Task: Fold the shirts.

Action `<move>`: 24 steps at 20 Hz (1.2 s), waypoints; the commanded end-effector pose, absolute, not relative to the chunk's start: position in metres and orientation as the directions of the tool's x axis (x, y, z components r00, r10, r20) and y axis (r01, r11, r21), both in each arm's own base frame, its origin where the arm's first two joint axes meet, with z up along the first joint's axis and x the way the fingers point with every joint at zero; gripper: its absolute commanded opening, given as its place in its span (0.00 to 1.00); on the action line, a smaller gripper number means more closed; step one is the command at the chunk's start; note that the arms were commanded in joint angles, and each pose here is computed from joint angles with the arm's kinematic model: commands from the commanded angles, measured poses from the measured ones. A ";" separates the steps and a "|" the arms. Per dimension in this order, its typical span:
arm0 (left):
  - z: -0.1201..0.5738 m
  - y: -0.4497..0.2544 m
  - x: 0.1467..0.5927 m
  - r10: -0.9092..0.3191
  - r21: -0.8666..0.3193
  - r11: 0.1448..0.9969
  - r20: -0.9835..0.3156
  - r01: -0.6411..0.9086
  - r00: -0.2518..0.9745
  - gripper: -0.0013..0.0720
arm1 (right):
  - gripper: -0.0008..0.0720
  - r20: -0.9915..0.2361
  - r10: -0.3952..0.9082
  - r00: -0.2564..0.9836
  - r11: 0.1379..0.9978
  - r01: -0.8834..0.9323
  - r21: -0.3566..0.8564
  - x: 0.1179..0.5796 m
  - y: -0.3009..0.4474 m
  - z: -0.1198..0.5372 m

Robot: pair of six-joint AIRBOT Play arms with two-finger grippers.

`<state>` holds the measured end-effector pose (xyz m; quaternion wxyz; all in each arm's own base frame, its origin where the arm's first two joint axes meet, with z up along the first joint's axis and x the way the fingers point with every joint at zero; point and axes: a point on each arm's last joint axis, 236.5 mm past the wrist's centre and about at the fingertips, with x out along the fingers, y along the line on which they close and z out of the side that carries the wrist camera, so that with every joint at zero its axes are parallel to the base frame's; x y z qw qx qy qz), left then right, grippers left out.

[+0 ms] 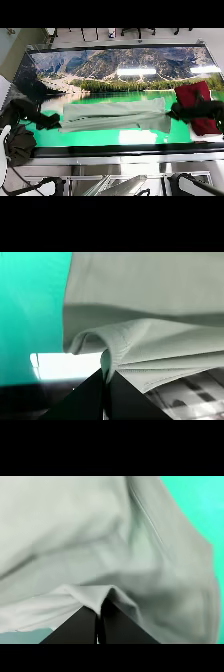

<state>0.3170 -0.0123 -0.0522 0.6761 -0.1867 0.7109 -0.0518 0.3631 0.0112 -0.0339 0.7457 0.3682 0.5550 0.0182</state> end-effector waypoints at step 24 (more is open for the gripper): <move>-0.009 -0.051 0.467 -0.333 -0.330 0.940 -0.943 -0.087 -0.018 0.97 | 0.98 -0.787 0.609 0.099 0.758 0.219 0.614 0.422 0.001 -0.102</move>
